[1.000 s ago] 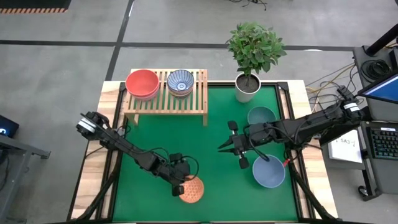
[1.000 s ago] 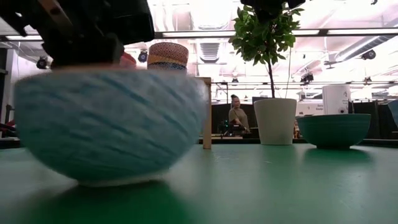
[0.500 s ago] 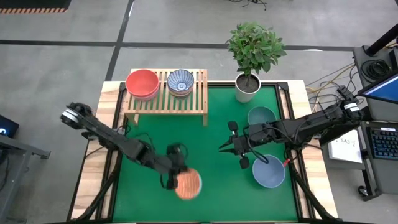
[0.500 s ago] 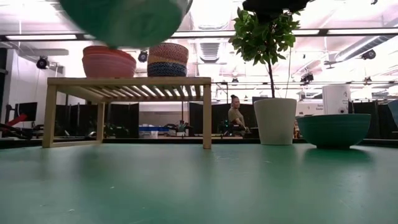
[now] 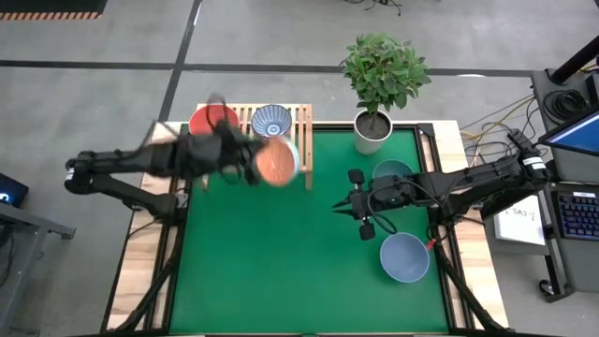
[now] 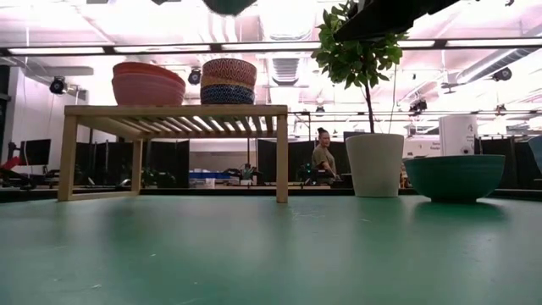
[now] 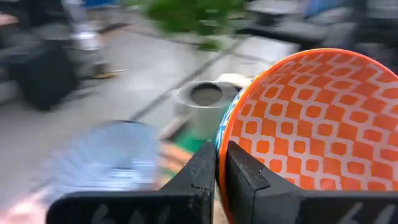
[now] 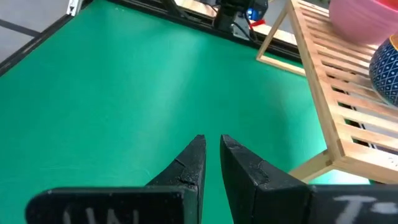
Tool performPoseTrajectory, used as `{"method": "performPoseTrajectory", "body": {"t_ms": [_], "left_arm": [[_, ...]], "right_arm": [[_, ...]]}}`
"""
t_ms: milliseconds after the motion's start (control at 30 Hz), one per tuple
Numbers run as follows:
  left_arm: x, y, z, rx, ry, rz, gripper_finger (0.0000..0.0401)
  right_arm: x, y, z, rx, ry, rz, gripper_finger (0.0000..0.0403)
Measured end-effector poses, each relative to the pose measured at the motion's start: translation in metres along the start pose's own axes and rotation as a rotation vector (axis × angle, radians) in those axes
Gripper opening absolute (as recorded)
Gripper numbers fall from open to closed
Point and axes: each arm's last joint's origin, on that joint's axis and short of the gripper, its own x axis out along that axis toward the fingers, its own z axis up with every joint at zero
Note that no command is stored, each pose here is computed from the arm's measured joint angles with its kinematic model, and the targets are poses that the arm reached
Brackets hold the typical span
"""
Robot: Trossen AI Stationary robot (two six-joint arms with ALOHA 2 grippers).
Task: Place and stack bowls onto a shelf
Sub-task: Stack the orange patterned bowl on top of the blue patterned bowl on the shelf
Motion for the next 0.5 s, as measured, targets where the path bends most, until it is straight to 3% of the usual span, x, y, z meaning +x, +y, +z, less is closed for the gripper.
{"method": "performPoseTrajectory", "body": {"t_ms": [233, 500], "left_arm": [[0.024, 0.055, 0.031, -0.002, 0.062, 0.269, 0.0002], [0.049, 0.082, 0.039, -0.002, 0.145, 0.265, 0.0002]], "right_arm": [[0.000, 0.000, -0.005, -0.004, 0.054, -0.010, 0.0038], [-0.001, -0.001, -0.010, 0.028, 0.116, -0.079, 0.0038]]}}
